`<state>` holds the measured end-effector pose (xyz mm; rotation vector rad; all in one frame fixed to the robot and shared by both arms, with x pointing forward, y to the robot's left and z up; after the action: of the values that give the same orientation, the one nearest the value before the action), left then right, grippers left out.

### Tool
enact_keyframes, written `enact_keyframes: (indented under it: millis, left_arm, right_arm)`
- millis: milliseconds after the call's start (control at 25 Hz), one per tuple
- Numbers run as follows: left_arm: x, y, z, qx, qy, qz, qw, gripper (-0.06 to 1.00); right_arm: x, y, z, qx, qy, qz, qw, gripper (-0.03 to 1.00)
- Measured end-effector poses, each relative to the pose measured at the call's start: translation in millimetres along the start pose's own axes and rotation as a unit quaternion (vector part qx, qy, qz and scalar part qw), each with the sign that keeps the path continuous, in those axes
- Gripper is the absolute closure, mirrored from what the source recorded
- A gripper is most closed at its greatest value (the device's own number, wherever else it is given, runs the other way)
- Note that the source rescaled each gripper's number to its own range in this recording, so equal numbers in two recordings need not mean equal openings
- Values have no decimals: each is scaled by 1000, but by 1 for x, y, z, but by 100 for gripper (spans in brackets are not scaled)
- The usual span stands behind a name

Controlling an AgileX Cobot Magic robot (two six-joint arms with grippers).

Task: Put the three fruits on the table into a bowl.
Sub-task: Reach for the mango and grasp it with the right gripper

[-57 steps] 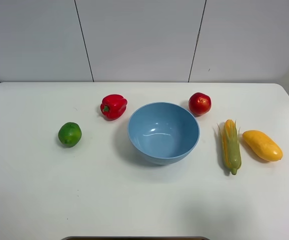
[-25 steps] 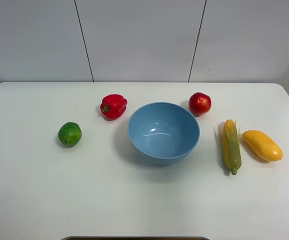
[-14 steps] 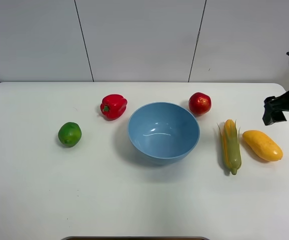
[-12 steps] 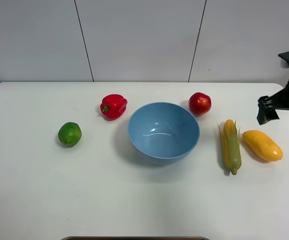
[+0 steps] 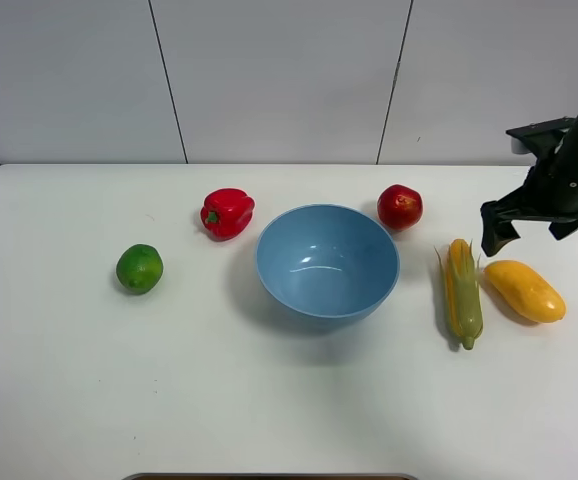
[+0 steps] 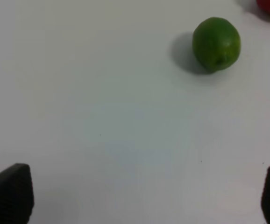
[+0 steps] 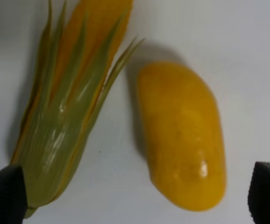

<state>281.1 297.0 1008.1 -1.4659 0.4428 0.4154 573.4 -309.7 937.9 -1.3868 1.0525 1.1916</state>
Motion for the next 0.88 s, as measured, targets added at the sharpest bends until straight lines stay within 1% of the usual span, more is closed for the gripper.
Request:
enact_keyframes:
  millis: [120, 280, 400, 600, 880]
  left_arm:
    - [0, 0, 0, 0, 0, 0, 1000, -6]
    - [0, 0, 0, 0, 0, 0, 1000, -6]
    - [0, 0, 0, 0, 0, 0, 1000, -6]
    - [0, 0, 0, 0, 0, 0, 1000, -6]
    - [0, 0, 0, 0, 0, 0, 1000, -6]
  right_arm:
    - [4, 1, -5, 9, -15, 4, 1000, 10]
    - [4, 3, -21, 48, -41, -5, 998, 10]
    - [5, 5, -29, 60, -51, -7, 997, 10]
    - [21, 7, -32, 58, -55, 16, 997, 10]
    - [41, 12, -38, 40, -39, 51, 997, 10]
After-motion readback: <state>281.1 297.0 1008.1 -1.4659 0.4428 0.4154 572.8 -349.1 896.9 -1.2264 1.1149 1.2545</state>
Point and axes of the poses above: a point on each arm's last joint axis where the gripper is mounted, x pointing out along that axis toward the gripper, z along the wrist's bending axis when the last joint is at zero, y = z × x, the point moved 5 cm from there along x, pointing out along that axis toward the gripper, and after that the axes turned 2 degrees about x, right-handed, at the moved point
